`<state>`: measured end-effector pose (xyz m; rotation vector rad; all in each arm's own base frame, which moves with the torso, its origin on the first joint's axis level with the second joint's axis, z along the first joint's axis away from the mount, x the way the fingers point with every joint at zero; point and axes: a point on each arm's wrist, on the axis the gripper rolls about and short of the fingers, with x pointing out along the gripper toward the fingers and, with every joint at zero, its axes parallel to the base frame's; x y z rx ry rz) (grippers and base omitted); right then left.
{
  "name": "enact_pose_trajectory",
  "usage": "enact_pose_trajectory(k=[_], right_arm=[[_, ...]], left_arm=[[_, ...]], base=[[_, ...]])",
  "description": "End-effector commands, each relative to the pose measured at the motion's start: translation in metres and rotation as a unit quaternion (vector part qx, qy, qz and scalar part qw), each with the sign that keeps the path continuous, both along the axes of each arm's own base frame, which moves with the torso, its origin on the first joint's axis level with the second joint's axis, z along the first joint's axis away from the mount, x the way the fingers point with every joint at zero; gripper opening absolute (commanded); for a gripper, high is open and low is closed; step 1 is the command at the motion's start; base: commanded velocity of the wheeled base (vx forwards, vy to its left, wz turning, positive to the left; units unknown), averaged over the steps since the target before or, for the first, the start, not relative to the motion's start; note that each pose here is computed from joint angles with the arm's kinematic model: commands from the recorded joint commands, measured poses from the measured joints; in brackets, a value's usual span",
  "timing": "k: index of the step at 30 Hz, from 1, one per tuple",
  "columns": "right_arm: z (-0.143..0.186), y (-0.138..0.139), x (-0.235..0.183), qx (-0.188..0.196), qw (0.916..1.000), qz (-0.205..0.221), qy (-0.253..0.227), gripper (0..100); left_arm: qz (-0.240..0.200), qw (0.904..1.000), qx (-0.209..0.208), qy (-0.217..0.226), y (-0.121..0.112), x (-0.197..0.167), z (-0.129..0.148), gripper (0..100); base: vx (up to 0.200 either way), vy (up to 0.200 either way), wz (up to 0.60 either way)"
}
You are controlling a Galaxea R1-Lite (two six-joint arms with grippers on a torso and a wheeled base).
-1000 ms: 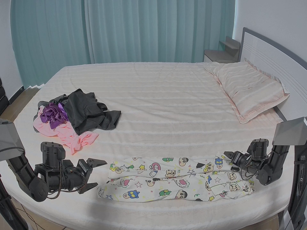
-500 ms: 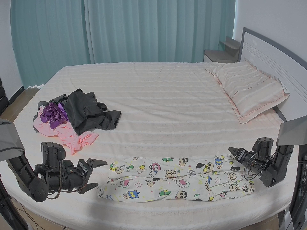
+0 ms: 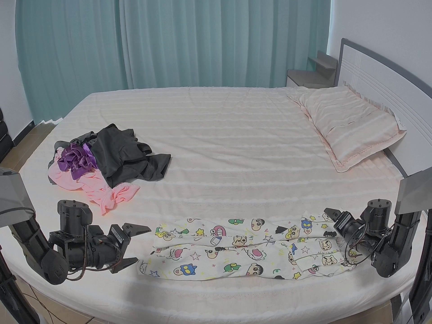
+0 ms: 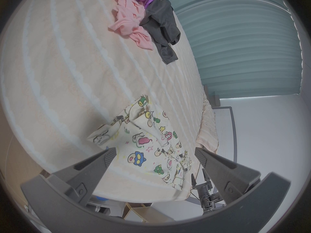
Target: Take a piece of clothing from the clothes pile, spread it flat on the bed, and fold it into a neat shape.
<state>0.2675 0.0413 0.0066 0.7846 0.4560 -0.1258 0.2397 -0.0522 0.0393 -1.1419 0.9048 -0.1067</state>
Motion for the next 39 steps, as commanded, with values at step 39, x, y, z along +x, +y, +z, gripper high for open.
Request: enact_pose_trajectory(k=[39], right_arm=[[0.003, 0.013, -0.012, 0.000, 0.9998, 0.019, -0.009, 100]], left_arm=[[-0.004, 0.9997, 0.004, -0.025, -0.035, 0.017, 0.006, 100]], base=[[0.015, 0.092, 0.00]])
